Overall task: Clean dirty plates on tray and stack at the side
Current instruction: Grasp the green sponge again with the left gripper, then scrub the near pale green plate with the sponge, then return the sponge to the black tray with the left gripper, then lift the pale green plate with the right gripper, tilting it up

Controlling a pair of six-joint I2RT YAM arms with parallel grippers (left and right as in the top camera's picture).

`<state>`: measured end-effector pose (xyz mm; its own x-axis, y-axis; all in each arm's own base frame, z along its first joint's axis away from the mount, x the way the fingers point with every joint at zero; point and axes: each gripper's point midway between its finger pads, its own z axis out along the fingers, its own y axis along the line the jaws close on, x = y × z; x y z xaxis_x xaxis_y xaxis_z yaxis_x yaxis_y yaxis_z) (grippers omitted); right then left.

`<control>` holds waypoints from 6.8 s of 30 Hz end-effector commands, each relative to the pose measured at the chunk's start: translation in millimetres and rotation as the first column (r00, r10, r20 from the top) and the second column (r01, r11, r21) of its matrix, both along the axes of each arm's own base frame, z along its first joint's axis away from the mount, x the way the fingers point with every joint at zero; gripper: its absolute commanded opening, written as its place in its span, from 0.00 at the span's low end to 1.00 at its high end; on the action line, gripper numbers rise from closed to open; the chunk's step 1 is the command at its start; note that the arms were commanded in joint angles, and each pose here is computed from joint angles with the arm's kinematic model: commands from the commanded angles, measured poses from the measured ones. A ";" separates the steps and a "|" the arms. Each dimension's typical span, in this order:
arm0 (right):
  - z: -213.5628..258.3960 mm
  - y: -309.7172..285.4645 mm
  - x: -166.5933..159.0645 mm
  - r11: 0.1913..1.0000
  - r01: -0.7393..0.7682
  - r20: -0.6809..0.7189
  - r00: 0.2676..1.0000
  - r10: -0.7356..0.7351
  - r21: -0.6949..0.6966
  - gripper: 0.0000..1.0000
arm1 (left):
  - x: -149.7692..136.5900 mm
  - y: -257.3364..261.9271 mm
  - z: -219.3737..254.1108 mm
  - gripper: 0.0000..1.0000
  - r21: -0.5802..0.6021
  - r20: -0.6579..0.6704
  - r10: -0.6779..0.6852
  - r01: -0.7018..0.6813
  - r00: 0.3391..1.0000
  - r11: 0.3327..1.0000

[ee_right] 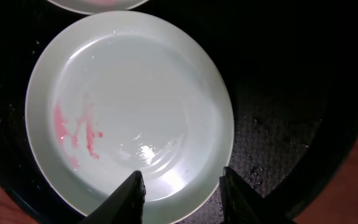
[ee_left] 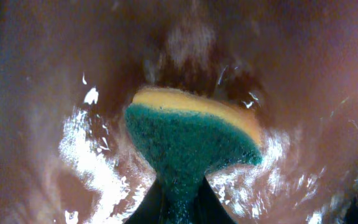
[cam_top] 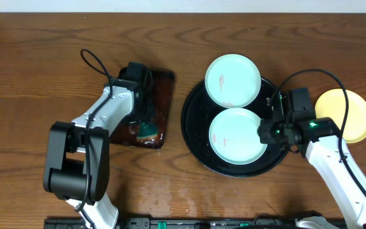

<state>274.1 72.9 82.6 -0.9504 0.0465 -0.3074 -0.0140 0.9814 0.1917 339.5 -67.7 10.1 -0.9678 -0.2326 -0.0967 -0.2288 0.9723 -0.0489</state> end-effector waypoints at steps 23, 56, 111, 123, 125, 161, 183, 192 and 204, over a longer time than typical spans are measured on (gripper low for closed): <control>-69.4 -14.9 16.1 0.998 -0.016 -0.164 0.986 0.025 0.054 0.24 | -18.2 -174.2 145.5 0.08 -0.253 0.331 -0.297 0.387 0.896 0.887; -78.7 -10.7 17.0 0.998 -0.015 -0.180 0.983 0.024 0.054 0.01 | -13.2 -162.0 -9.5 0.07 0.323 0.088 -0.369 0.324 0.925 0.889; -80.9 -18.2 13.6 1.000 -0.001 -0.197 0.980 0.003 0.011 0.01 | -1.7 -202.4 71.4 0.08 0.063 0.263 -0.323 0.318 0.909 0.946; -81.0 -18.4 12.1 1.000 -0.013 -0.200 0.980 0.015 0.009 0.01 | 0.5 -116.4 156.3 0.09 0.109 0.317 -0.326 0.307 0.891 0.945; -80.8 -18.1 13.4 0.999 -0.031 -0.191 0.981 0.032 0.008 0.01 | 6.7 -84.4 152.2 0.09 0.133 0.282 -0.297 0.269 0.912 0.954; 122.0 10.2 30.0 0.819 0.067 0.503 0.816 0.284 -0.571 0.01 | -2.7 12.4 190.2 0.86 -0.116 0.409 0.023 0.028 0.912 0.993; 200.1 67.0 -18.6 0.556 0.229 0.570 0.583 0.579 -0.799 0.01 | -2.4 12.4 189.2 0.87 -0.116 0.407 0.023 0.027 0.913 0.993; 200.5 72.3 -21.7 0.547 0.214 0.558 0.571 0.602 -0.809 0.01 | -2.4 12.4 189.2 0.87 -0.116 0.407 0.023 0.027 0.913 0.993; 201.4 73.0 -21.4 0.555 0.217 0.566 0.569 0.597 -0.803 0.01 | -2.5 12.4 189.2 0.87 -0.116 0.407 0.023 0.027 0.913 0.993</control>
